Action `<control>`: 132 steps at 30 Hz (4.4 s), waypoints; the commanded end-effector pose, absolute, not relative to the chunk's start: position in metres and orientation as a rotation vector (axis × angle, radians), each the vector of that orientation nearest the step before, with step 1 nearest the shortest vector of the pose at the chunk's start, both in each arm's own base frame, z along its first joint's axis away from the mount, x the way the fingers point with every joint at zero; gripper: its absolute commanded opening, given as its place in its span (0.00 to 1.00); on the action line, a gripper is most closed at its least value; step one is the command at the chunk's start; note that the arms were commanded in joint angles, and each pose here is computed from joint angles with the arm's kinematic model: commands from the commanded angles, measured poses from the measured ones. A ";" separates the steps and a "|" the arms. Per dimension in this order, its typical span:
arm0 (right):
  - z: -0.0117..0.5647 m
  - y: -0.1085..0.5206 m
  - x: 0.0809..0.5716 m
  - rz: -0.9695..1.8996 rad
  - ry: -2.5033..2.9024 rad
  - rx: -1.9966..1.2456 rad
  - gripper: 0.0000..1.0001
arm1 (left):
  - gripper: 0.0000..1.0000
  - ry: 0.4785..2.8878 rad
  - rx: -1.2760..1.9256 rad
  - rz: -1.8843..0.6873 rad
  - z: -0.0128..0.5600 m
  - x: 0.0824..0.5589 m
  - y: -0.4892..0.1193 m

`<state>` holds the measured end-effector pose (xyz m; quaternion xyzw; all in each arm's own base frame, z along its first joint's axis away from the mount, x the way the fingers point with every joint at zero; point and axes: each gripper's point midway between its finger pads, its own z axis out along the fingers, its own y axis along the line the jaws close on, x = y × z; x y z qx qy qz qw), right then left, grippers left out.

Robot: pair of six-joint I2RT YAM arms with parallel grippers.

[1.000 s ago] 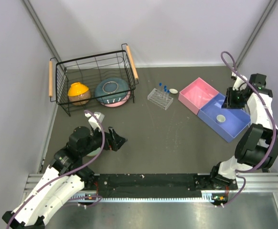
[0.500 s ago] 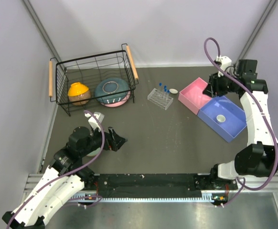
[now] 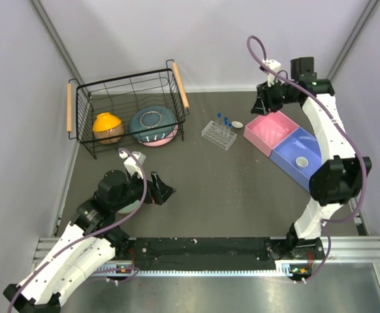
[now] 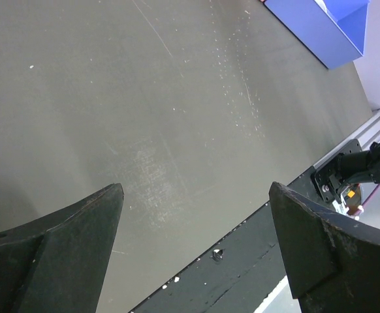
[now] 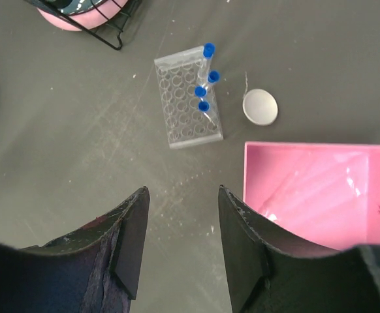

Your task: Organize the chemistry lab equipment

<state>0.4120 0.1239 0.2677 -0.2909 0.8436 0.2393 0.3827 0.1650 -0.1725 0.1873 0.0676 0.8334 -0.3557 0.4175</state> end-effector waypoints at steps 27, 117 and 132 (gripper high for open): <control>0.174 0.195 0.503 0.651 2.246 -0.887 0.49 | 0.99 2.049 0.187 -0.916 0.182 0.186 -0.188; 0.229 0.180 0.495 0.329 2.096 -0.927 0.00 | 0.99 2.030 0.185 -0.927 0.195 0.184 -0.187; 0.232 0.034 0.335 0.157 2.258 -0.679 0.00 | 0.99 1.972 0.205 -0.970 0.201 0.167 -0.182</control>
